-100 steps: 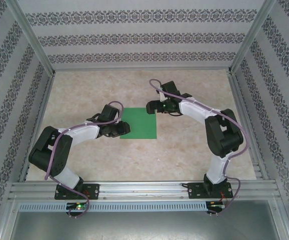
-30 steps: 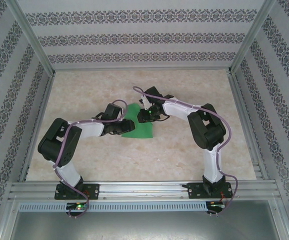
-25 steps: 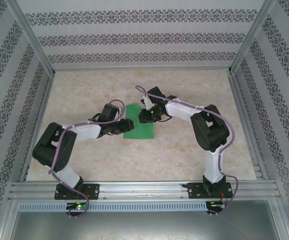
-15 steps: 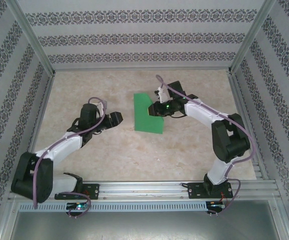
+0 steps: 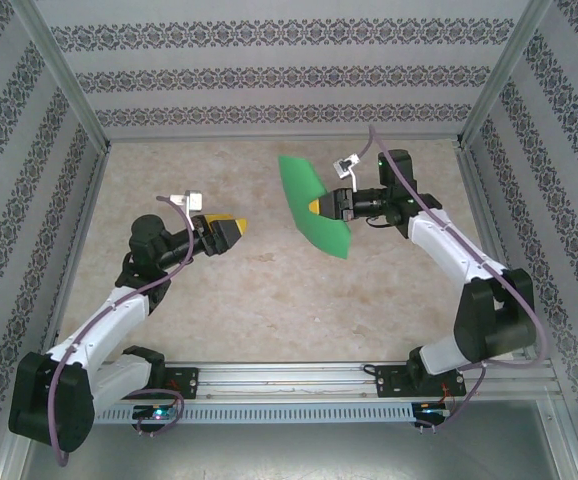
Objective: Fold a paper plane with a square sheet of paper (fold left side to right side)
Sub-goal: Pick up the square sheet of paper from the center of the table, then place a square sheet of paper at the center of the table.
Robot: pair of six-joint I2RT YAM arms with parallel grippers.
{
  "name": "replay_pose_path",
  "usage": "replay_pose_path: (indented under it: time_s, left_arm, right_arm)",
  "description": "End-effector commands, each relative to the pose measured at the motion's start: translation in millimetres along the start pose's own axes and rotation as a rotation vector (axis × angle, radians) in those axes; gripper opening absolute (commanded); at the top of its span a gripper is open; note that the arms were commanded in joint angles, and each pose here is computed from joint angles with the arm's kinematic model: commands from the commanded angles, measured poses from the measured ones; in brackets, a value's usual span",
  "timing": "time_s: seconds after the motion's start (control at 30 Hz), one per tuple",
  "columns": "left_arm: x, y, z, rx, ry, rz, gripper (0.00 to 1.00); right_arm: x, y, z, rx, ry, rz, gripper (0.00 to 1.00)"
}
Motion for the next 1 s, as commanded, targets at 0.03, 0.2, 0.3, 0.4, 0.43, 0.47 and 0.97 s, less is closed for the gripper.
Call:
replay_pose_path:
  time_s: [0.03,0.2,0.3,0.4,0.43,0.47,0.97]
  left_arm:
    - [-3.8,23.6,-21.4,-0.06,-0.139,-0.031,0.93]
    - [-13.5,26.5,-20.5,-0.042,-0.205,-0.026,0.93]
    - [-20.7,22.3,-16.9,-0.039,-0.233,0.002,0.93]
    - [-26.8,17.5,-13.6,-0.032,-0.255,0.026,0.93]
    - [-28.7,16.7,-14.6,-0.031,-0.271,0.031,0.93]
    - [-30.6,15.8,-16.1,-0.03,-0.289,0.037,0.93]
    - [-39.3,2.3,-8.5,-0.001,-0.29,0.09,0.17]
  right_arm:
    - [3.9,-8.9,33.2,0.091,0.137,0.045,0.25]
    - [-5.2,-16.6,51.5,0.13,0.2,0.091,0.25]
    - [-13.0,-20.7,60.0,0.15,0.223,0.114,0.25]
    - [-21.7,-25.6,64.7,0.157,0.243,0.143,0.25]
    - [-24.1,-26.6,64.5,0.155,0.246,0.15,0.25]
    - [-26.3,-27.1,64.8,0.154,0.247,0.155,0.25]
    - [-35.2,-17.5,29.3,0.079,0.137,0.114,0.27]
Point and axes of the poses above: each hand's point on the last joint's axis, 136 mm out from that joint toward the fingers, its own x axis back along the fingers, its own z axis along the line the jaws close on, y = z × x, the point moved 5 cm from there along x, back along the fingers, and after that the axes turned 10 degrees about -x, right-handed, at the moved point
